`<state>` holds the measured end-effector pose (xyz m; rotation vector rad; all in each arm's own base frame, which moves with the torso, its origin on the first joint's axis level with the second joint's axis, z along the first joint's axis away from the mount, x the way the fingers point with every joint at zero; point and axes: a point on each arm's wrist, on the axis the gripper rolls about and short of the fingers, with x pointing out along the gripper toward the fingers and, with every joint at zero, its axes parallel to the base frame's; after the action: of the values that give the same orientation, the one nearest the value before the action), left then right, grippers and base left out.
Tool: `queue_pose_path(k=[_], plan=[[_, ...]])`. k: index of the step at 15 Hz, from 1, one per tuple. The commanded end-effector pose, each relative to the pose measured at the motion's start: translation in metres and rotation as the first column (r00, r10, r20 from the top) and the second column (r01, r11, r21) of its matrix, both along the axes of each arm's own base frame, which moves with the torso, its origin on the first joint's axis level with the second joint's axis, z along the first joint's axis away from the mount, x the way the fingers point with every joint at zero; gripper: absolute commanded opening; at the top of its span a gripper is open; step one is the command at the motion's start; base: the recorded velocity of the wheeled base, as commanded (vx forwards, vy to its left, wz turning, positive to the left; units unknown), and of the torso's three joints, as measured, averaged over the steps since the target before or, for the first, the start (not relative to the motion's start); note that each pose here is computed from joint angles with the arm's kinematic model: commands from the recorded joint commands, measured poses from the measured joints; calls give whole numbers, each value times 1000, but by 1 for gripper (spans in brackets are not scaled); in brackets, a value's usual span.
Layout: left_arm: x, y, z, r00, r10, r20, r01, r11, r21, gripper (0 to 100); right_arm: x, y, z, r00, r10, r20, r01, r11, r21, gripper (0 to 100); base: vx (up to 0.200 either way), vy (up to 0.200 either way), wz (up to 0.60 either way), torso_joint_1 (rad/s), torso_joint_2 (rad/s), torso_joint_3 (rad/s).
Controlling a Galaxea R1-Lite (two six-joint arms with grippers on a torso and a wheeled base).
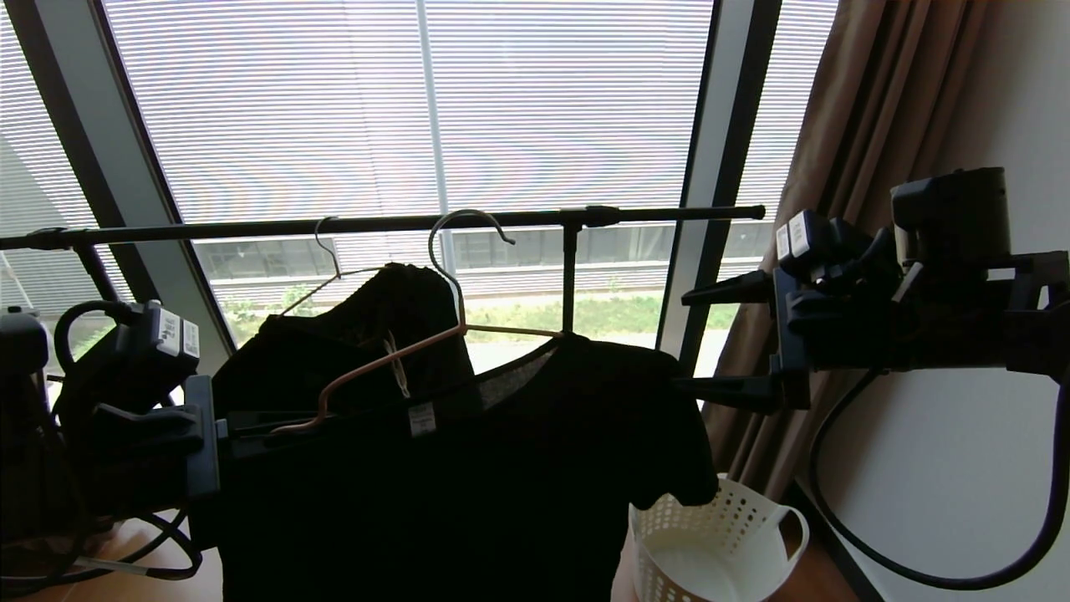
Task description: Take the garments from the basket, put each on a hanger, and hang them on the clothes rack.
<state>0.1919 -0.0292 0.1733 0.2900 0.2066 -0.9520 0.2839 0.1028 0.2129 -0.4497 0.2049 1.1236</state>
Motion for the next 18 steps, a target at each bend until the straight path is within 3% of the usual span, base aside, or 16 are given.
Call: queue_pose_path(k=[1, 10, 15, 18], plan=[[-2, 0, -2, 1000, 2, -6, -2, 1000, 1, 0, -1, 2, -4, 1000, 5, -16, -5, 1000, -4, 100, 0, 0, 0, 0, 0, 0], [-4, 2, -8, 999, 16, -32, -16, 1000, 1, 0, -4, 0, -17, 998, -18, -62, 17, 1000, -23, 100, 0, 0, 0, 0, 0, 0], [2, 18, -4, 991, 121, -52, -122, 992, -16, 0, -12, -8, -25, 994, -45, -101, 42, 999, -27, 100, 0, 0, 0, 0, 0, 0], [10, 21, -1, 962, 254, -97, -257, 966, -13, 0, -10, -8, -25, 978, -124, -168, 124, 992, -15, 100, 0, 0, 0, 0, 0, 0]])
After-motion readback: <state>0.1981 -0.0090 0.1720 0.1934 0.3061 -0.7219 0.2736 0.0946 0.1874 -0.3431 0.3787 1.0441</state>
